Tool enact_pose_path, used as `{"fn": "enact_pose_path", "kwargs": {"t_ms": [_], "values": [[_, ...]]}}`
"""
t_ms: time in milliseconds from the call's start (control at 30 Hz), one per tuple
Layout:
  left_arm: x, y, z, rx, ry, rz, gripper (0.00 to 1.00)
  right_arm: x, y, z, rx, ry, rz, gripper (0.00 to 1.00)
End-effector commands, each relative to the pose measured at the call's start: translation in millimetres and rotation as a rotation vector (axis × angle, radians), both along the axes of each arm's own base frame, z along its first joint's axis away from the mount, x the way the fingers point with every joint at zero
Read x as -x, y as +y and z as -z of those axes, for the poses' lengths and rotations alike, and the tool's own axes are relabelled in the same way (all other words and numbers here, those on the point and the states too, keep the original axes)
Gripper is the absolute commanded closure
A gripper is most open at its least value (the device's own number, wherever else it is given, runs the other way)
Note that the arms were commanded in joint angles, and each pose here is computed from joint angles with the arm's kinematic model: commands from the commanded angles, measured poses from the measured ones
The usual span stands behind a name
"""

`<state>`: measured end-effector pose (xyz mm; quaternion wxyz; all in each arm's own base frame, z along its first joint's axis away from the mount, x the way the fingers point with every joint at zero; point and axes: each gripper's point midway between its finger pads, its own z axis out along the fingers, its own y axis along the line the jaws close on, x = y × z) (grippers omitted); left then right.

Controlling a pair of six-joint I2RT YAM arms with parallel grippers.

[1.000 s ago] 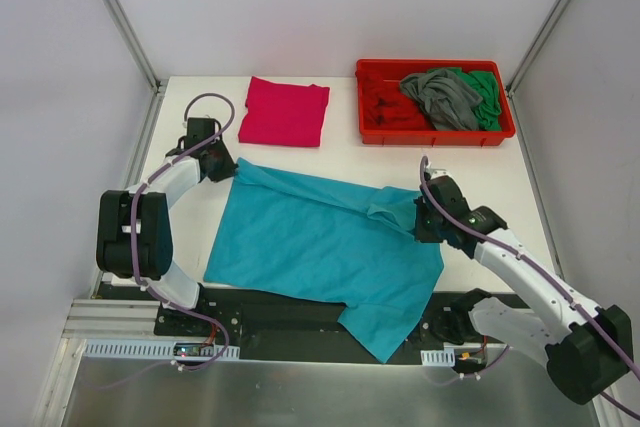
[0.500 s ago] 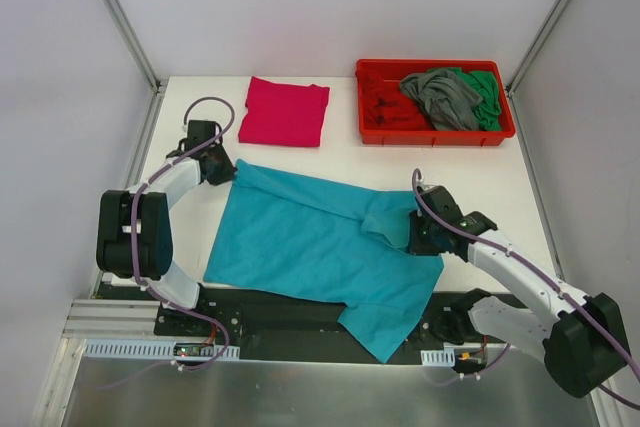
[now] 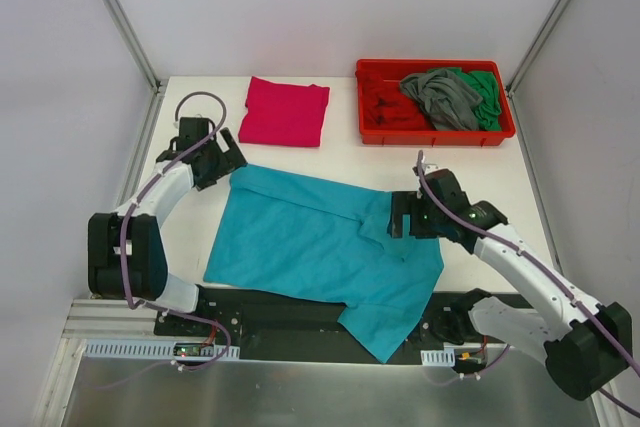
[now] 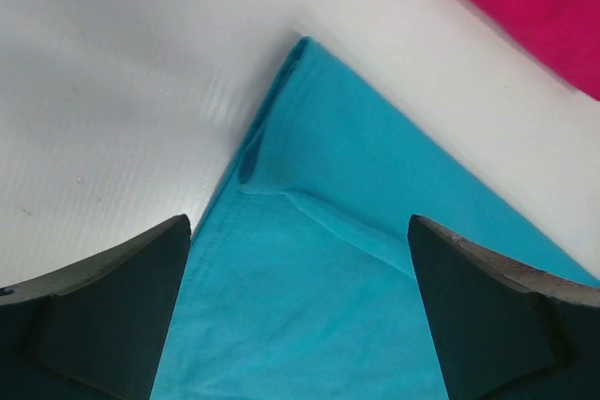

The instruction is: Fold and stack the t-shirts

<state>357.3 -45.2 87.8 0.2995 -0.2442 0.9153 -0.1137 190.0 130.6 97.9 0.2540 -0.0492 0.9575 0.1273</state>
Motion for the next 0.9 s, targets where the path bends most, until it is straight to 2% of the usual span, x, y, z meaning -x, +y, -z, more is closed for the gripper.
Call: {"fn": "enact_pose_path", "kwargs": {"t_ms": [0,33,133,400,533,700,867], "values": [[-11.7,-22.5,-40.7,0.109,-0.085,0.048,0.01,-39.6,8.4,-34.7,-0.006,-0.126,0.027,0.00],[-14.1,-30.2,-42.6,0.138,-0.086,0.071,0.01,-48.4,9.9,-38.0,-0.004,-0.141,0.041,0.04],[-26.0,-56.0,-42.1,0.207,-0.066,0.160,0.01,-77.2,13.3,-40.0,0.006,-0.146,0.079,0.04],[-47.6,-82.0,1.1,0.245,0.048,0.229,0.01,-123.7,27.7,12.1,-0.143,0.066,0.109,0.04],[-23.0,-75.4,33.0,0.227,0.133,0.210,0.01,-120.5,9.8,48.0,-0.125,0.170,0.188,0.04],[15.2,-48.6,66.2,0.136,0.220,0.124,0.01,-114.0,-23.3,71.6,-0.085,0.235,0.293,0.04],[35.6,-27.0,69.7,0.074,0.232,0.067,0.01,-115.3,-35.2,78.0,-0.062,0.251,0.318,0.04]]}}
